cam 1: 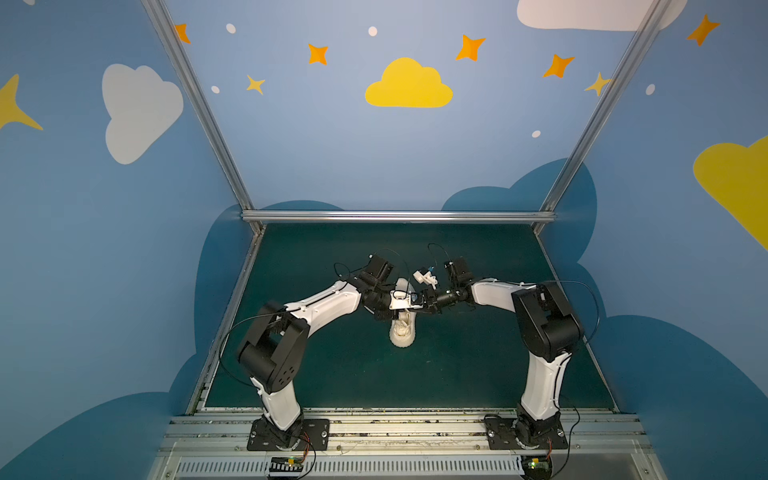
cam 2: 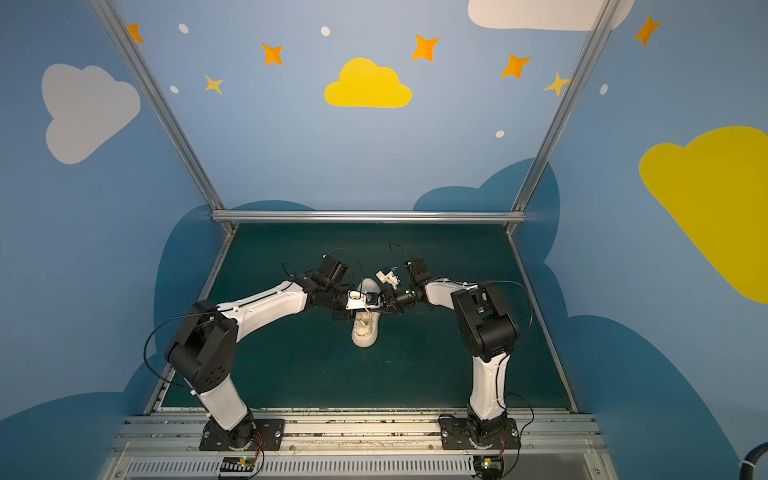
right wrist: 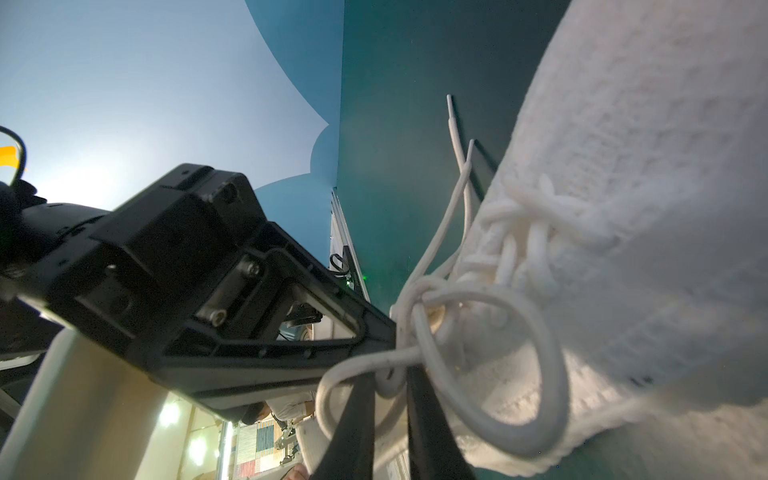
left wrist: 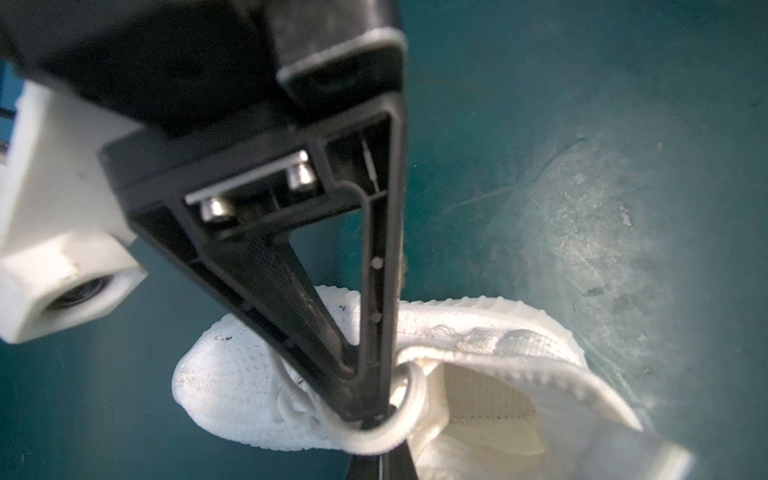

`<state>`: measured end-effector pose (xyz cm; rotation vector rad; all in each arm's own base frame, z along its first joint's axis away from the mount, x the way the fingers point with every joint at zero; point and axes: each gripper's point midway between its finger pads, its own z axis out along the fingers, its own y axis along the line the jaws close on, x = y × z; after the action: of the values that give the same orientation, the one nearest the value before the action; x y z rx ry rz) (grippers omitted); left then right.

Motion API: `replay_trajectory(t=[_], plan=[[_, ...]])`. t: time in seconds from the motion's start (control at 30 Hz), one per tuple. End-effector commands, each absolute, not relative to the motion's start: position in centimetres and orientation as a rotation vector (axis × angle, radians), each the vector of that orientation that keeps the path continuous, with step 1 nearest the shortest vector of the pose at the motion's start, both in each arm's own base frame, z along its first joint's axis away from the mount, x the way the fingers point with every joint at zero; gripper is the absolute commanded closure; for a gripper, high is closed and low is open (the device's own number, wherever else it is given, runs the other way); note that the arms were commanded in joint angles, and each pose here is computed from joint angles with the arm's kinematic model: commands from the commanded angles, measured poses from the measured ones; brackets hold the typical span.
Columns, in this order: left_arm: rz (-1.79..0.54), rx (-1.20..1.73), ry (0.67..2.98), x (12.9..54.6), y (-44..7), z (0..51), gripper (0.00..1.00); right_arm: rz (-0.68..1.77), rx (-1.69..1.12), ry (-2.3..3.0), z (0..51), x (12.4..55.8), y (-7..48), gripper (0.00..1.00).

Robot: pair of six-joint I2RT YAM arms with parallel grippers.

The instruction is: Tie the shoes

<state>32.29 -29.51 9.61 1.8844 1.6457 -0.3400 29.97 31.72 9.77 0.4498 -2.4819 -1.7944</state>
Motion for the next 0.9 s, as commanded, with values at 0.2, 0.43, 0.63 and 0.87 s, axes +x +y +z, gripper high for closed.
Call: replay_trajectory(t=[0.2, 0.43, 0.63, 0.87], plan=[[-0.374, 1.882, 1.641, 31.8, -29.7, 9.5, 0.96, -1.812, 0.475, -2.461, 9.8, 30.1, 32.2, 0.93], [-0.357, 1.880, 1.650, 31.9, -29.6, 9.4, 0.92, -1.808, 0.470, -2.464, 9.7, 30.0, 32.1, 1.00], [-0.333, 1.873, 1.661, 32.3, -29.3, 9.5, 0.84, -1.807, 0.471, -2.468, 9.6, 30.0, 32.0, 1.00], [-0.312, 1.857, 1.676, 32.8, -28.7, 9.8, 0.79, -1.801, 0.465, -2.475, 9.4, 30.0, 31.9, 1.00]])
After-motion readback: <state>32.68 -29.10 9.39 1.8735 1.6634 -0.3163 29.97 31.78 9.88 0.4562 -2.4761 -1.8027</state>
